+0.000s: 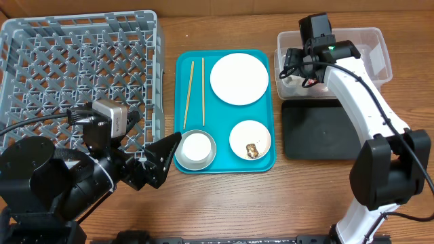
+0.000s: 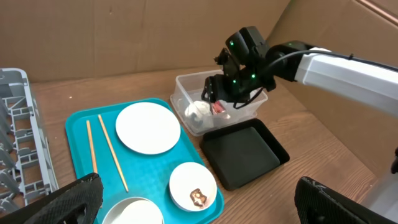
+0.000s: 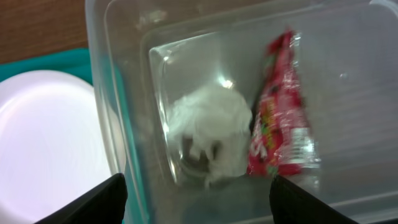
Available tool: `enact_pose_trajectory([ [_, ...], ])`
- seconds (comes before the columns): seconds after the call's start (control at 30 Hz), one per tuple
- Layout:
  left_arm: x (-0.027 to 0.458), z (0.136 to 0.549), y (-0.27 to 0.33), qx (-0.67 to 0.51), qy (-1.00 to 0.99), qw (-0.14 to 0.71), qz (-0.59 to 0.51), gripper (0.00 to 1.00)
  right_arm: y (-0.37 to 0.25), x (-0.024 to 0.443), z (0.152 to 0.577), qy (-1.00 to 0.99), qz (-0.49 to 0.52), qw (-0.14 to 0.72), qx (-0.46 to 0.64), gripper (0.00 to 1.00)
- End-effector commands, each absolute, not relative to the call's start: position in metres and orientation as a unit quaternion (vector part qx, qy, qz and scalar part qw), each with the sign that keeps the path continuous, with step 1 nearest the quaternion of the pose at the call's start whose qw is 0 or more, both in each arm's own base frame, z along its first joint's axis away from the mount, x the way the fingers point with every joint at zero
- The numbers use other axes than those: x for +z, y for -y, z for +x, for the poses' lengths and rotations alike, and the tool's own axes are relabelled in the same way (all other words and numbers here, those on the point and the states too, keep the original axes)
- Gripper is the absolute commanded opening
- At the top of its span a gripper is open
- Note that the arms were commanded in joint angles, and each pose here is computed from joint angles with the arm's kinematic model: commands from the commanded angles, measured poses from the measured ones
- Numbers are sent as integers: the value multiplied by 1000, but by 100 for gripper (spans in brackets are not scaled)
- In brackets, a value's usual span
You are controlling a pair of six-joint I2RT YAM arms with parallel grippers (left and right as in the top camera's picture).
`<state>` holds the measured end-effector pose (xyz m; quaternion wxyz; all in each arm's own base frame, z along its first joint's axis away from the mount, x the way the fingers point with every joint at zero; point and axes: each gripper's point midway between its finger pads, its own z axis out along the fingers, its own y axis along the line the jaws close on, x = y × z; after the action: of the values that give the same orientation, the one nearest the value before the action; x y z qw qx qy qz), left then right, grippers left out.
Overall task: Sort waste into correct bins and load items into the dishwasher
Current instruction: 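Open the right gripper to drop the waste into the clear bin, then grasp the white cup on the tray with the right gripper and lift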
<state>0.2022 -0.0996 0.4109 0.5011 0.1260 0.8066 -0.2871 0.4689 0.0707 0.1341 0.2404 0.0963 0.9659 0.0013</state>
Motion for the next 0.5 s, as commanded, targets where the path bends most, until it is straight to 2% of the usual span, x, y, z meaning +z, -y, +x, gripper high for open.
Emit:
enact_pose_trajectory([
  [0.0,412,203,97,-275,-805,509,131,100,-91,200,458,-952,82,291,51,75],
  [0.13,411,203,97,-275,-806,508,131,100,-131,240,418,-949,35,285,130,75],
  [0.23,411,203,97,-275,-806,508,131,100,-161,254,385,-950,3,261,173,68],
  [0.33,411,203,97,-275,-806,508,131,100,-194,250,351,-956,-41,217,195,61],
  [0.47,411,203,97,-275,-806,507,131,100,-236,224,310,-963,-105,159,192,59],
])
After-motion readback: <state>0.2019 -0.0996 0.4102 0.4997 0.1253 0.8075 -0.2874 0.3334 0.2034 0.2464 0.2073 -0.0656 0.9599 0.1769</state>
